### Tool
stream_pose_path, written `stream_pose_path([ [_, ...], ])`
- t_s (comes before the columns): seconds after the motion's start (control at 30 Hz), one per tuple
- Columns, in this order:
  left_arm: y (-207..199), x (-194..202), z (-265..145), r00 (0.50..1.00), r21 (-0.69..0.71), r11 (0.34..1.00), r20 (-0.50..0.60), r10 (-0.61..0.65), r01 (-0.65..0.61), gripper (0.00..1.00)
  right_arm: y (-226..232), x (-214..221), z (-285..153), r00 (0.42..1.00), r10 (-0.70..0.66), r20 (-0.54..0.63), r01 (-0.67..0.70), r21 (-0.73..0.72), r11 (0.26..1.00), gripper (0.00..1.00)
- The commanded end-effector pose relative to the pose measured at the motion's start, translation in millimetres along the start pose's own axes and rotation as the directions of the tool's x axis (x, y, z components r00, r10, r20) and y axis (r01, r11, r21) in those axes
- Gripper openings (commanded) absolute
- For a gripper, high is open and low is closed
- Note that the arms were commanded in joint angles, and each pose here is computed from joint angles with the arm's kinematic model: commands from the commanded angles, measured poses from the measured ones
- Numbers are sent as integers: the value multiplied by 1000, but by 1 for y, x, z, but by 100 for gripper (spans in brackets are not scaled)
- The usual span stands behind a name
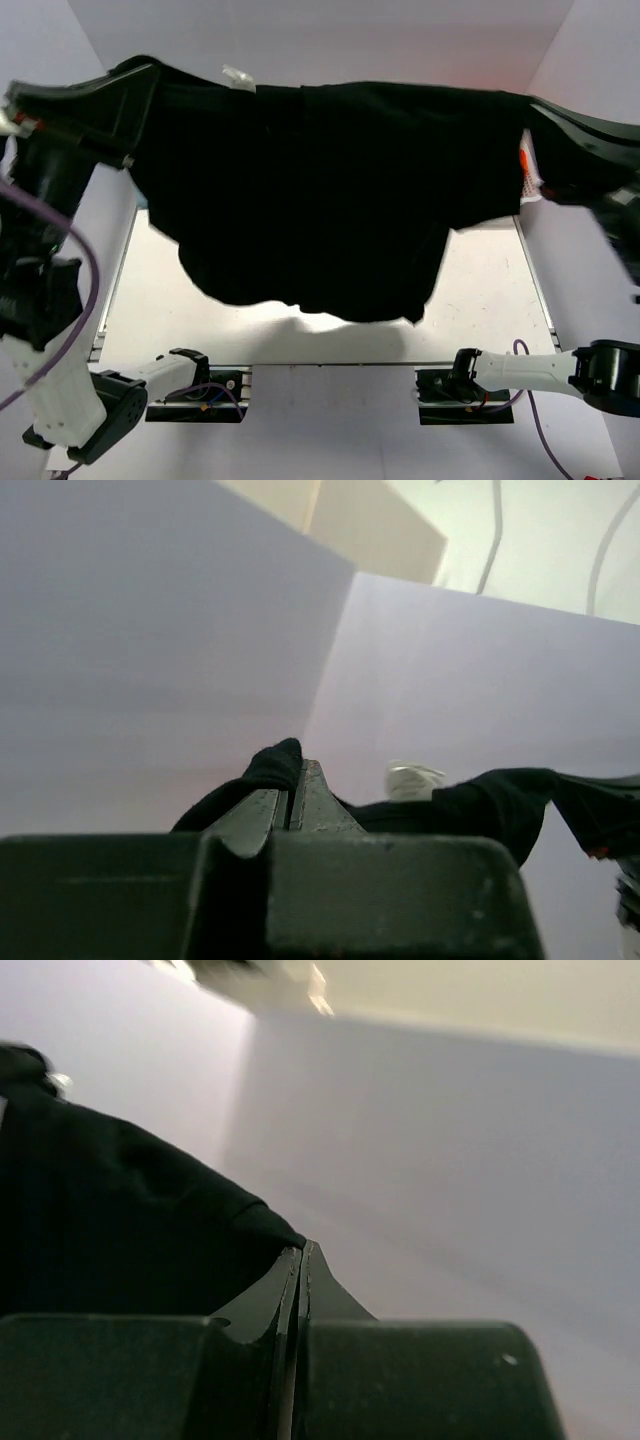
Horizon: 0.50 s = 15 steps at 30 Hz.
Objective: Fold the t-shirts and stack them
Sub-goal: Flatten out the tshirt
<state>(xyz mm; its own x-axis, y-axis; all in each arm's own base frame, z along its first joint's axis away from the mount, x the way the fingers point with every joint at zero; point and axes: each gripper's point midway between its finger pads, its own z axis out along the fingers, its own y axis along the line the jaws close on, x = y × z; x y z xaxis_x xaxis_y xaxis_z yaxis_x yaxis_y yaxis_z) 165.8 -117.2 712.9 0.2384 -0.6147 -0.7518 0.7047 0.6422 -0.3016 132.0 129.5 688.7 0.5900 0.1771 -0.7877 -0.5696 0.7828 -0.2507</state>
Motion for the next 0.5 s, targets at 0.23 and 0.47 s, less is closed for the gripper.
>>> stream_pose_path([
  [0.23,-82,-54,-60,993,225,972,112,42,-67,0,32,-81,-41,950,128,286,-29,-327,945,0],
  [0.47,-60,-58,-47,987,127,989,149,59,-78,0,18,-73,-26,959,99,267,-39,-222,974,0],
])
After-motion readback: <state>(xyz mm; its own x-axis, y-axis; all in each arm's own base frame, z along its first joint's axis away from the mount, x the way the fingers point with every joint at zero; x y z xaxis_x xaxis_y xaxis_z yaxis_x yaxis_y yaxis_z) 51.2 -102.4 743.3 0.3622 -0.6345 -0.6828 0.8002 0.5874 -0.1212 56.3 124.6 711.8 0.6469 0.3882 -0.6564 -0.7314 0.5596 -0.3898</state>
